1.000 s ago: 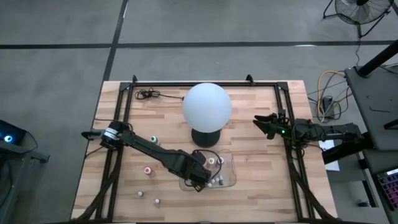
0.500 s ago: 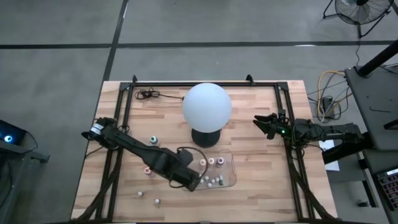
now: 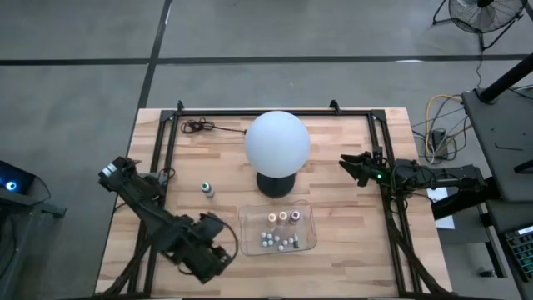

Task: Pick & Place food coloring
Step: Put the left small blue food coloring bottle into the transparent bin

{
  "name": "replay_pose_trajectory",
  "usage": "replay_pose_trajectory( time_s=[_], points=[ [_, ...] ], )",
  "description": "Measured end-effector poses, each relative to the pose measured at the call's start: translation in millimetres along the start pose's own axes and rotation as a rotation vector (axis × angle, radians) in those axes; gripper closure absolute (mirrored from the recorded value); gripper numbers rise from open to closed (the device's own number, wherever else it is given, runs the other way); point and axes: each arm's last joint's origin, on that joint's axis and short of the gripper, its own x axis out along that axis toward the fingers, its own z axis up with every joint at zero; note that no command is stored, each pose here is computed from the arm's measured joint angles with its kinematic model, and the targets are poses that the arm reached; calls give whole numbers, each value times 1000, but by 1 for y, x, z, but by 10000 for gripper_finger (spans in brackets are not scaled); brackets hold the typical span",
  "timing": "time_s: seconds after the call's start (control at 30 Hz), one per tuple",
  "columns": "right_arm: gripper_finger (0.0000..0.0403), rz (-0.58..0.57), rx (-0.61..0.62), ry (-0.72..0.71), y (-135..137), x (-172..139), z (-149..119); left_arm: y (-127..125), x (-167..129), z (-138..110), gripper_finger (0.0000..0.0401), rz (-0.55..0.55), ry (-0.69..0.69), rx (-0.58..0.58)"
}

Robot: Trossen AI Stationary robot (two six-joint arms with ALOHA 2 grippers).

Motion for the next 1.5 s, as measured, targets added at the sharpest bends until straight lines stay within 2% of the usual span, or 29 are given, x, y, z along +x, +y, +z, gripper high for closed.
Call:
replay_pose_trajectory(
  time_s=[0.33, 0.53, 0.7, 1.2, 1.5],
  points=[
    [101, 0, 0, 0, 0, 0, 0, 30, -35, -31, 133, -3, 18, 120],
    [101, 0, 0, 0, 0, 0, 0, 45, -38, -51, 133, 28, 33, 200],
    [101, 0, 0, 0, 0, 0, 0, 53, -11, -67, 133, 110, 59, 247],
    [101, -1, 0, 1, 0, 0, 0, 65, 78, -85, 133, 106, 100, 276],
    [101, 0, 0, 0, 0, 0, 0, 74, 108, -87, 133, 158, 105, 276]
  ],
)
